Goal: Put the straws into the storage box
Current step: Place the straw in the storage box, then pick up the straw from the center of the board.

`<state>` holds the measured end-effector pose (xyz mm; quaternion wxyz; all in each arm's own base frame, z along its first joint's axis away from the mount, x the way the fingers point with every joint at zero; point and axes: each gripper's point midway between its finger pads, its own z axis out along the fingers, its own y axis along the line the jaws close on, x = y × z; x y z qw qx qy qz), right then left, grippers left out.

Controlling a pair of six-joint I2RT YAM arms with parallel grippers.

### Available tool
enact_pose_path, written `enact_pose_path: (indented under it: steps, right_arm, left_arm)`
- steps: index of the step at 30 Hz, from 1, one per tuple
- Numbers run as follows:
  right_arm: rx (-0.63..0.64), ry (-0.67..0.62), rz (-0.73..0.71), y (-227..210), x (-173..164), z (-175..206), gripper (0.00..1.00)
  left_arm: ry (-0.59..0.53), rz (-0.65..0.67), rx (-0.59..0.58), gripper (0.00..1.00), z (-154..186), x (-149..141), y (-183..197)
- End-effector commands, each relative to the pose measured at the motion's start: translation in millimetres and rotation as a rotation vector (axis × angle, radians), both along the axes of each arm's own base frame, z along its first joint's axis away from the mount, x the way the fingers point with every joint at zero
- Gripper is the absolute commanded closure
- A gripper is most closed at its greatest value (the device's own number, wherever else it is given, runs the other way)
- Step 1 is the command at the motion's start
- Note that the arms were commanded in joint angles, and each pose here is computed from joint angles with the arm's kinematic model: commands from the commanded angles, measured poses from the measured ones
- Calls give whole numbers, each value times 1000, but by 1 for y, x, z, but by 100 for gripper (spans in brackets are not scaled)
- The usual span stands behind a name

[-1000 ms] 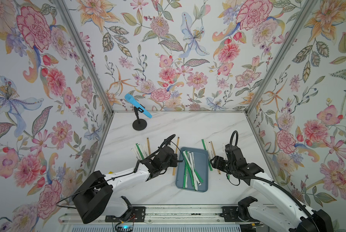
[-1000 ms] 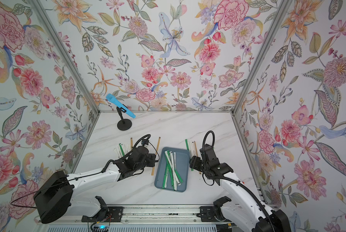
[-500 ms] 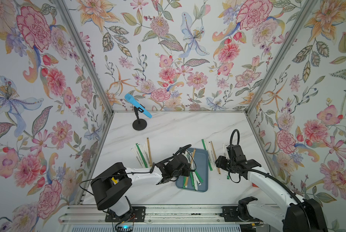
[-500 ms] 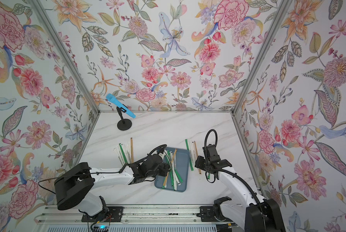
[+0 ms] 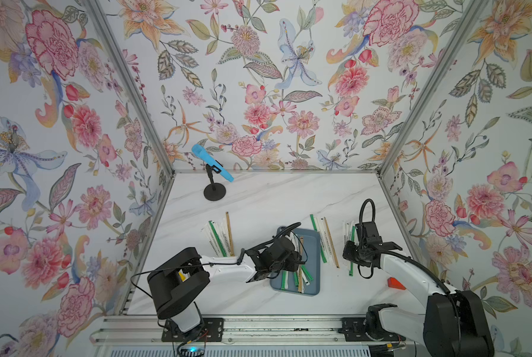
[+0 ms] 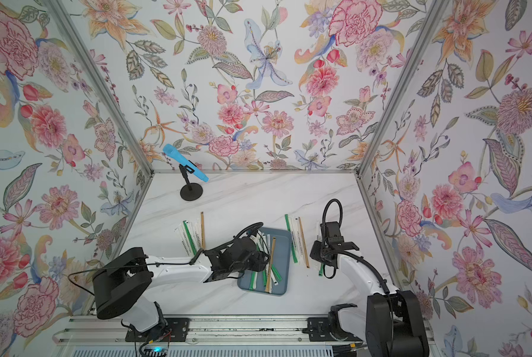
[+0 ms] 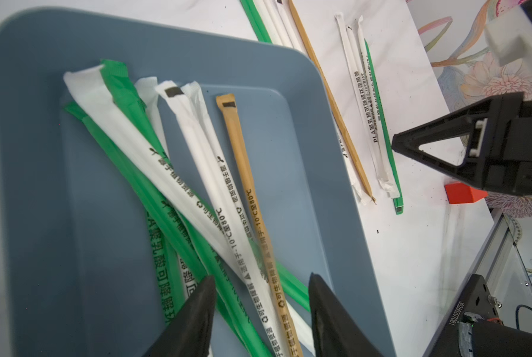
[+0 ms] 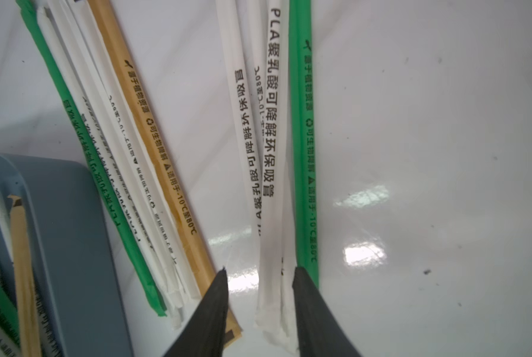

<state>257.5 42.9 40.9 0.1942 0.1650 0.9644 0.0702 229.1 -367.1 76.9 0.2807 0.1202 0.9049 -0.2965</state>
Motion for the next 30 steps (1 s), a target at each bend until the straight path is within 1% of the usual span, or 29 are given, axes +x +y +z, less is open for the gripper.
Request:
enact_pose_path:
  steps: [1,3,5,11,14,18,21,22,30]
  right_arm:
    - [-26,17,10,-4,3,0,68]
    - [-33,24,10,-5,4,-1,70]
    - [-37,28,15,-5,5,-2,71]
    - [-62,61,19,-9,3,-11,79]
    - [-62,72,23,-9,2,-13,86]
    - [-63,70,24,-9,4,-13,90]
    - [-58,65,29,-8,5,-10,99]
    - [-51,58,28,-7,5,-8,100]
    - [-36,-25,57,8,-4,33,100]
  left_arm:
    - [-68,28,25,44,21,7,4]
    - [-92,46,46,43,26,10,11]
    - [-124,64,55,41,40,14,19]
    - [-126,111,74,40,39,21,44]
    - [-134,140,79,40,42,26,57]
    - [-150,179,94,40,46,32,76]
    - [-158,214,107,40,48,38,92]
    - [-162,230,108,40,50,41,99]
    - [-181,340,149,39,55,56,153]
